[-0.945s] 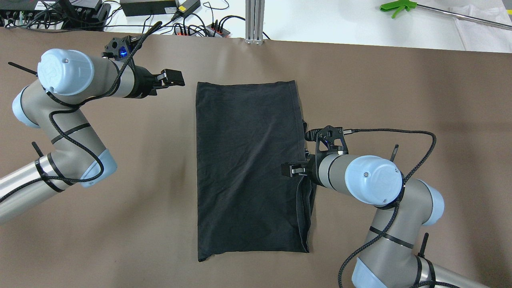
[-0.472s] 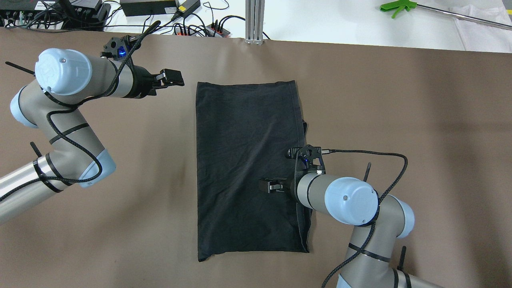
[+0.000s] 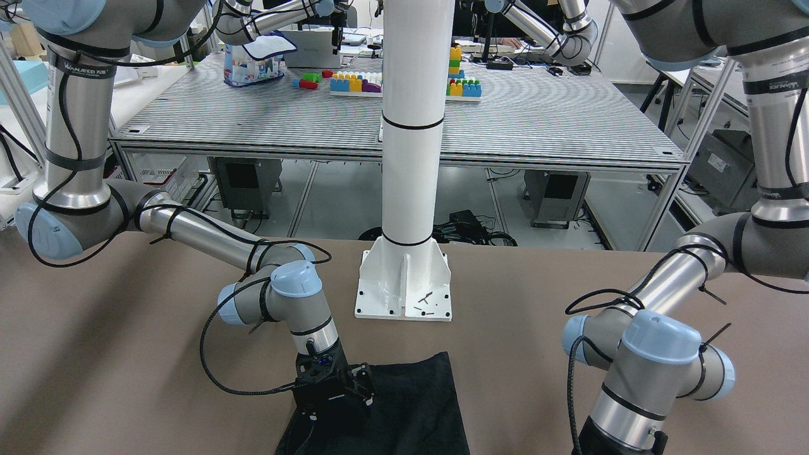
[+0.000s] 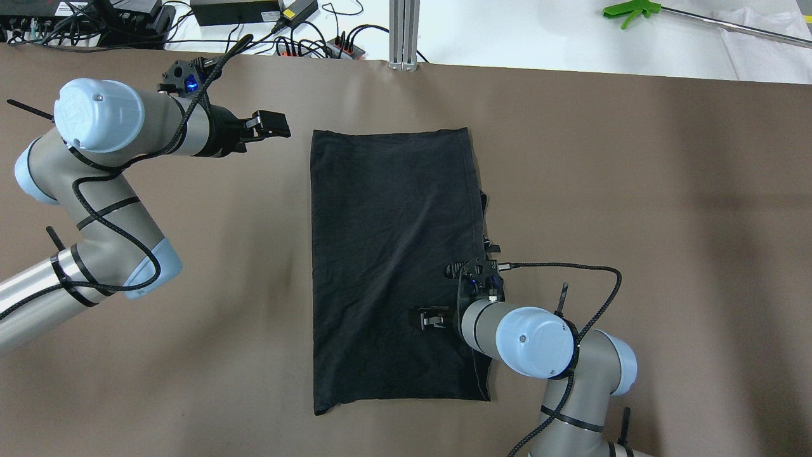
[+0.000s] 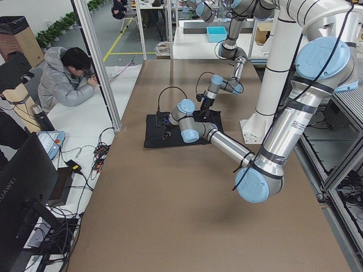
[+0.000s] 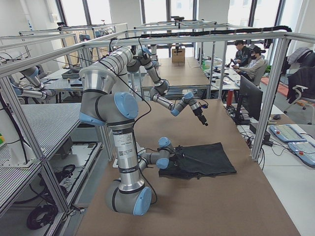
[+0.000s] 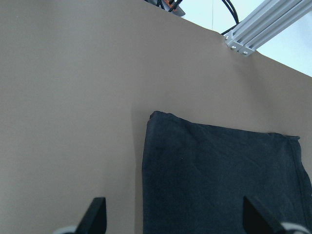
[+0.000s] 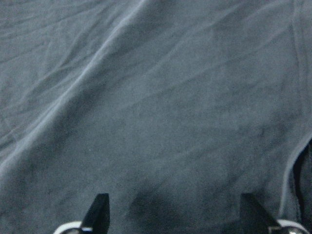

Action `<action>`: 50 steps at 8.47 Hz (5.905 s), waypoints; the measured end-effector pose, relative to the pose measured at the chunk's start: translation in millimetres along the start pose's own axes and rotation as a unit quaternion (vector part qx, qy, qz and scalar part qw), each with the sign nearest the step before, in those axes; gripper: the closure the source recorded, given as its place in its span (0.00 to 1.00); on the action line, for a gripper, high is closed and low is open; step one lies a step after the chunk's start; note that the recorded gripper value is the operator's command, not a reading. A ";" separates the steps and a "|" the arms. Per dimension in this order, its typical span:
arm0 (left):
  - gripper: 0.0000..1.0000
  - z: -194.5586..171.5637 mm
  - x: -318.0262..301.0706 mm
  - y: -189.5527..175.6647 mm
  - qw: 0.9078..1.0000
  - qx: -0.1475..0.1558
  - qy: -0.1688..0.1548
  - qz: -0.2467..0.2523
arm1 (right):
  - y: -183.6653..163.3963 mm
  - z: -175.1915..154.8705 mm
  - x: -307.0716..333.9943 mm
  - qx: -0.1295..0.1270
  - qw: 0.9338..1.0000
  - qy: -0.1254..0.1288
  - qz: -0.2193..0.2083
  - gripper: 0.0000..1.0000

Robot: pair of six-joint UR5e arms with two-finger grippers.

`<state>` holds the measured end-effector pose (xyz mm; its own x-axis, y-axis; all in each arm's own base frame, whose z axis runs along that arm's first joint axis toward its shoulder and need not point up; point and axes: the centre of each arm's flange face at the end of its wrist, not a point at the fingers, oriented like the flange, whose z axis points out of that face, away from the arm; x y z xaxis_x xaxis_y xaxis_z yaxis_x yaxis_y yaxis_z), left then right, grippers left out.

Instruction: Fold clothes

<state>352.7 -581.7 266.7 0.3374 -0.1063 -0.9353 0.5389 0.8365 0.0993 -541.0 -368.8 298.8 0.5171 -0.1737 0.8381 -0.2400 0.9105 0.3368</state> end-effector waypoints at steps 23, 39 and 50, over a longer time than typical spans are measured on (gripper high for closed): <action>0.00 0.2 4.3 -4.2 1.000 0.021 -0.002 0.001 | 81.7 -51.2 54.2 -0.036 0.976 -0.052 0.209 0.06; 0.00 8.6 4.0 1.2 1.000 0.021 -0.007 0.003 | 77.3 -18.1 19.8 -0.032 0.975 -0.049 0.216 1.00; 0.00 -62.6 10.9 256.2 0.982 -0.042 0.061 -0.174 | 66.9 -55.7 -5.3 -0.033 0.971 -0.092 0.216 1.00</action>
<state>446.1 -334.9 260.8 0.0464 -0.3328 -0.9419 0.5377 0.8030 -0.2572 -514.1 -286.1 293.0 0.2217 0.1716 0.9599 -0.3454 0.9344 -0.0873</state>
